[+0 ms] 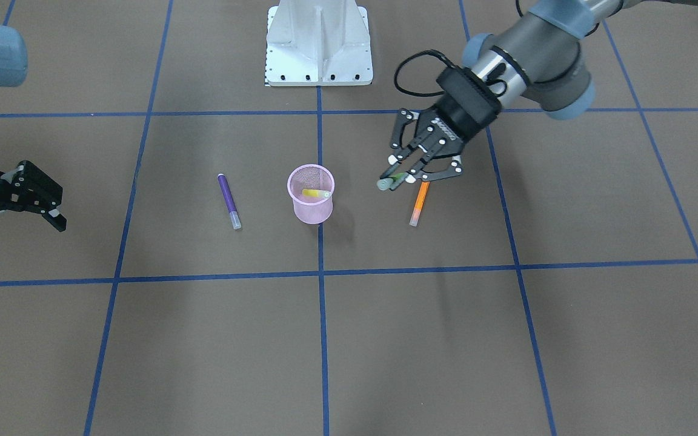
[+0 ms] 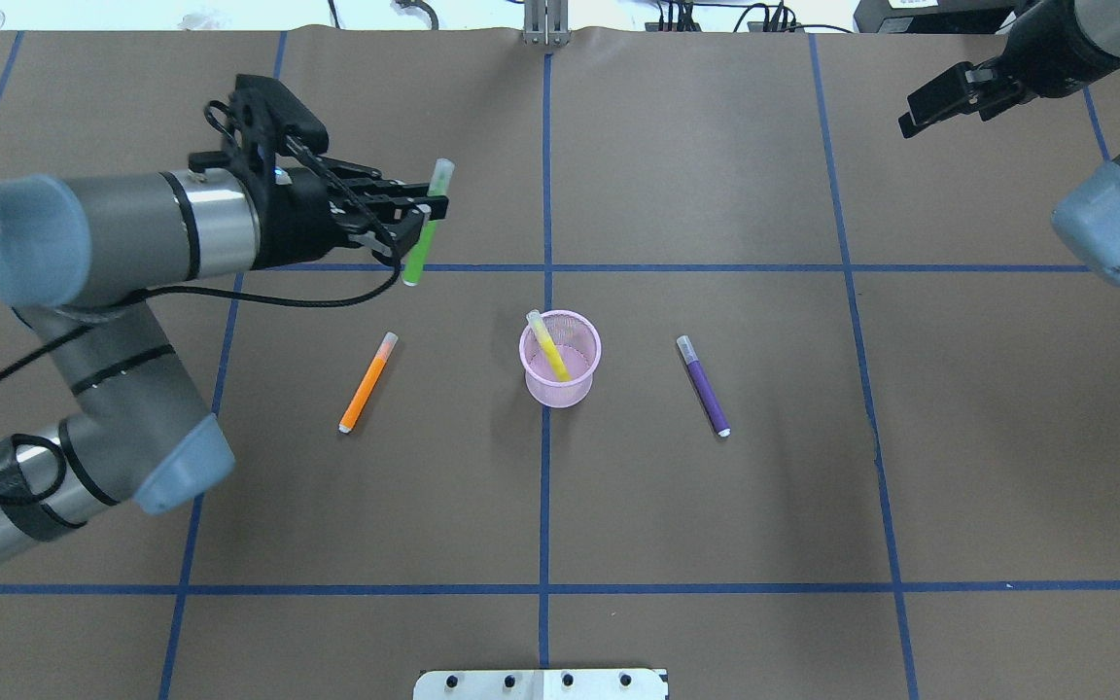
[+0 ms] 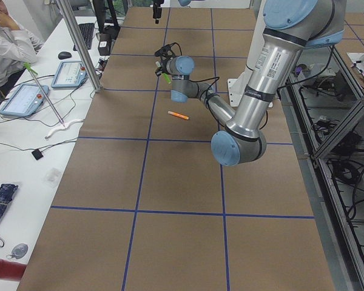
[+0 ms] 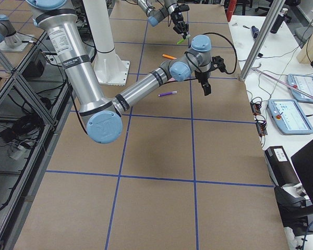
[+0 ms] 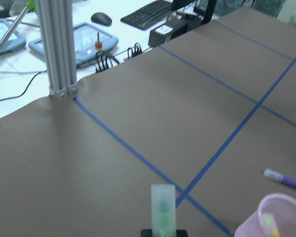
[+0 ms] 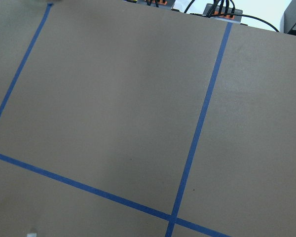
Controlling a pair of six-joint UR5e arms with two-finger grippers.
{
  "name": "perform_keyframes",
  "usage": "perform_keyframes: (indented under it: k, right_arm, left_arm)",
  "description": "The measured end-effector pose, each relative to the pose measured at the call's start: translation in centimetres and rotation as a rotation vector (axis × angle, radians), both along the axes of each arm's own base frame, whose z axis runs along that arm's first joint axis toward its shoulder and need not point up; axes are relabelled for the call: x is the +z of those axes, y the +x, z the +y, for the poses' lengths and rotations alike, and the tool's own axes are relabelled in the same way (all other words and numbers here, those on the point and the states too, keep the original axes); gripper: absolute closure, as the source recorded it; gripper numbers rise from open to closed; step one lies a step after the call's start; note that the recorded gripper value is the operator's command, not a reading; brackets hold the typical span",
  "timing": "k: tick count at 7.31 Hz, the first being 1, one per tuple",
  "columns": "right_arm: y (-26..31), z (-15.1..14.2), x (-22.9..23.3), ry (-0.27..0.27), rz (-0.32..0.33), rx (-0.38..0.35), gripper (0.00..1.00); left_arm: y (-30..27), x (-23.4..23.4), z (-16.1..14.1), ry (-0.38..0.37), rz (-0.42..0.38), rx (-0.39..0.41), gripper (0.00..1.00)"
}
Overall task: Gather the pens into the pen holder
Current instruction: 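Lift the green marker with the left gripper and carry it over the cup, then release the green marker into the pink cup with the left gripper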
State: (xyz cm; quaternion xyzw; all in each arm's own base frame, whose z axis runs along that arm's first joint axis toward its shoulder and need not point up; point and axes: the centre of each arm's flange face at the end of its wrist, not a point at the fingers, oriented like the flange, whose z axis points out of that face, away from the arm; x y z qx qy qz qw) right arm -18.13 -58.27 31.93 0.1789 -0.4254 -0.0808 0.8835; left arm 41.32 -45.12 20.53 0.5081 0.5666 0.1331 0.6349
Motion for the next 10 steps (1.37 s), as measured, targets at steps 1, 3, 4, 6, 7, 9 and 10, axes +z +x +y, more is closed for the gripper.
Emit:
perform_keyframes:
  k: [1, 3, 4, 6, 7, 9, 10]
  right_arm:
    - [0.0, 0.0, 0.0, 0.000, 0.000, 0.000, 0.01]
    - [-0.1, -0.1, 0.0, -0.001, 0.001, -0.001, 0.01]
    - [-0.1, -0.1, 0.0, 0.000, 0.002, 0.000, 0.01]
    - [-0.1, -0.2, 0.1, -0.001, 0.005, 0.001, 0.01]
    - [-0.2, -0.2, 0.1, -0.002, 0.005, 0.001, 0.01]
    - [-0.2, -0.2, 0.2, -0.003, 0.006, 0.001, 0.01]
    - [-0.2, -0.2, 0.2, -0.004, 0.006, 0.001, 0.01]
  left_arm:
    - [3.3, -1.8, 1.6, 0.005, 0.048, -0.030, 1.00]
    - [7.3, -3.6, 1.6, 0.005, 0.070, -0.056, 1.00]
    - [8.6, -3.6, 1.1, 0.001, 0.062, -0.061, 1.00]
    - [10.2, -3.1, 0.8, 0.013, 0.033, -0.063, 1.00]
    - [11.1, -2.7, 1.4, 0.015, 0.021, -0.051, 1.00]
    - [12.7, -2.2, 2.7, 0.012, 0.010, -0.029, 0.77]
    - [13.4, -2.1, 3.5, 0.009, 0.009, -0.027, 0.28]
